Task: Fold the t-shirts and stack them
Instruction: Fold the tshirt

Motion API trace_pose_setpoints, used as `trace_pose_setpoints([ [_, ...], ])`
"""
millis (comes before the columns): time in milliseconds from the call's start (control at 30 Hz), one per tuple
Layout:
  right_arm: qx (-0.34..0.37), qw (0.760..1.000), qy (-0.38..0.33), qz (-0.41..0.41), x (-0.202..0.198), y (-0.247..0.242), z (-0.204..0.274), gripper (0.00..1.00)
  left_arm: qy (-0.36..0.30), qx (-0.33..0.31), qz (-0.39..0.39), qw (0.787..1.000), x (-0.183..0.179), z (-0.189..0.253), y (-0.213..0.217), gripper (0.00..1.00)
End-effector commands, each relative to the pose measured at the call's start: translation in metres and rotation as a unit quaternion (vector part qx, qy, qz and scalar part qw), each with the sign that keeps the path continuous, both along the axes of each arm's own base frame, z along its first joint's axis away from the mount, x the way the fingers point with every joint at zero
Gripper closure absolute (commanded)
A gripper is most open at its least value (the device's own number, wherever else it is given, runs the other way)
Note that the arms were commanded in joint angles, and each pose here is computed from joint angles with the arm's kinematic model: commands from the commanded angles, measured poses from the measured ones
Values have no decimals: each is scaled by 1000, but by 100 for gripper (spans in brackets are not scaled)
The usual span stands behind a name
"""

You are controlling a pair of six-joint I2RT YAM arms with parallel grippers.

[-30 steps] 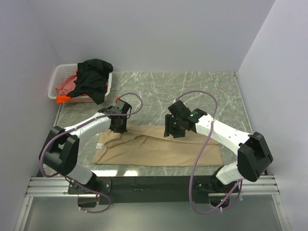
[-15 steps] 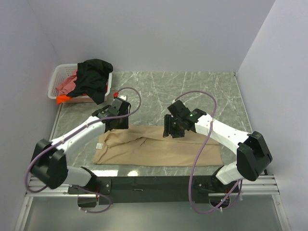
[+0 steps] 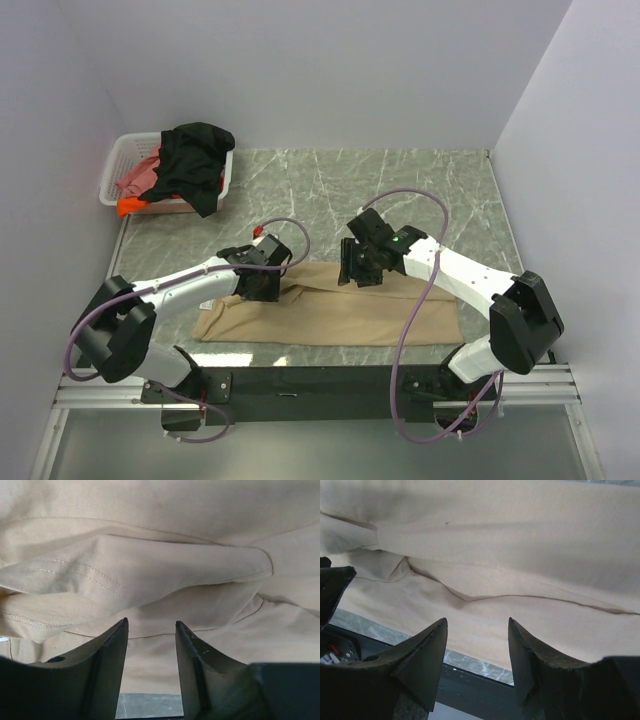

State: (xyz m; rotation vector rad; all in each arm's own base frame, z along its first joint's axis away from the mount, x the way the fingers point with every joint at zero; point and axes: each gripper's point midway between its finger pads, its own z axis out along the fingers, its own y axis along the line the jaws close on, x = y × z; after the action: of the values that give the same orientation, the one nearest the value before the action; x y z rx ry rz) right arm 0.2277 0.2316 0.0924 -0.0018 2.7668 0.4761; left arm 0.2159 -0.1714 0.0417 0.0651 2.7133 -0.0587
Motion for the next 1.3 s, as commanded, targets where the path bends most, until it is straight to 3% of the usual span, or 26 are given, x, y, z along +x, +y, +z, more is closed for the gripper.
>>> trace_pose_setpoints([
  [0,10,1000,-15,0,6,2,6,41,-28,0,23,999,13,7,-2,51],
  [333,9,1000,-16,-2,6,1,7,41,-37,20,36,998,21,-8,3,49],
  [667,9,1000,-15,0,6,1,6,41,-70,32,63,995,39,-1,6,56],
  [867,10,1000,-14,0,5,2,6,41,-79,28,68,994,44,3,4,66],
  [1100,11,1000,-14,2,7,3,6,41,-79,26,66,994,44,5,3,90],
  [1267,10,1000,-14,3,7,3,6,41,-64,14,52,996,36,11,0,99],
])
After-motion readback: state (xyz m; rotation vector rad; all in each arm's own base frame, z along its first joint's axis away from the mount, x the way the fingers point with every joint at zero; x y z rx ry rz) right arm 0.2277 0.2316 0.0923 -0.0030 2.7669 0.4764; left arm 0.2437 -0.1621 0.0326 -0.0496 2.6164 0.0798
